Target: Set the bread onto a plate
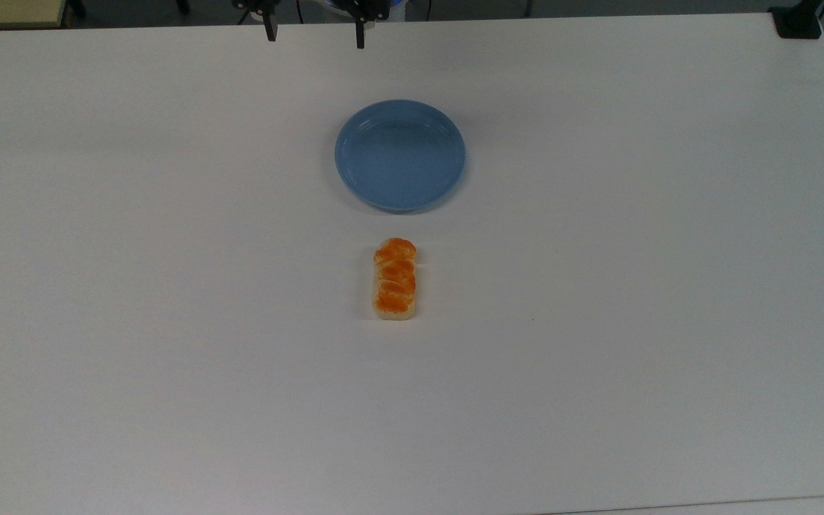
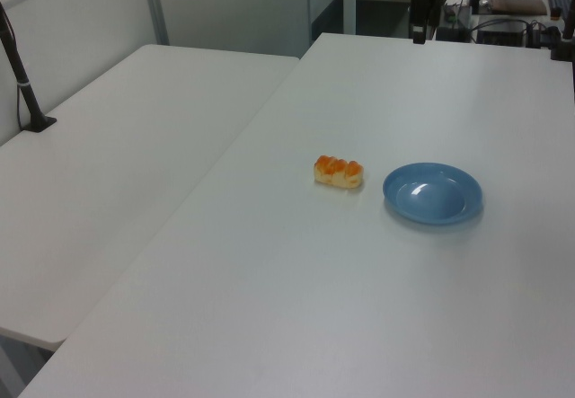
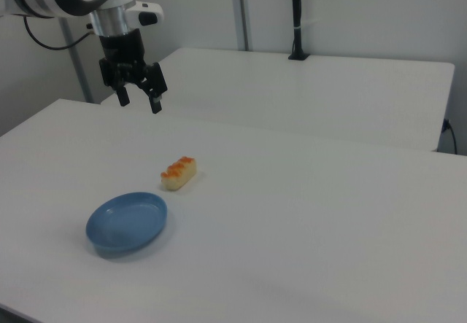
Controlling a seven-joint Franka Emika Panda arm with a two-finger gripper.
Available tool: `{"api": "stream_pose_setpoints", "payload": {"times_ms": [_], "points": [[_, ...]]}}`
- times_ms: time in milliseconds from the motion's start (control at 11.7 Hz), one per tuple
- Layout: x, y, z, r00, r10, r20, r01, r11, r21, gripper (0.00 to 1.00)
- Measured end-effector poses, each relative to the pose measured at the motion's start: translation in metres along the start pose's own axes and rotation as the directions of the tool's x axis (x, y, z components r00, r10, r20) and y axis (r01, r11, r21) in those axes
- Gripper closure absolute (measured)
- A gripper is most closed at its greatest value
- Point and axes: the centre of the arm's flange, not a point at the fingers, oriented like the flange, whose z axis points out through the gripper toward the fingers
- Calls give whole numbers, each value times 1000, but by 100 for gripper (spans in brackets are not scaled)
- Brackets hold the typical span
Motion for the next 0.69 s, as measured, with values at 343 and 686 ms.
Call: {"api": "stream_pose_setpoints", "payload": {"times_ms": [343, 686], "points": [[4, -5, 10, 1000, -8, 18, 8, 1000, -2, 0], [10, -8, 18, 1000, -12, 22, 12, 1000, -1, 0]]}}
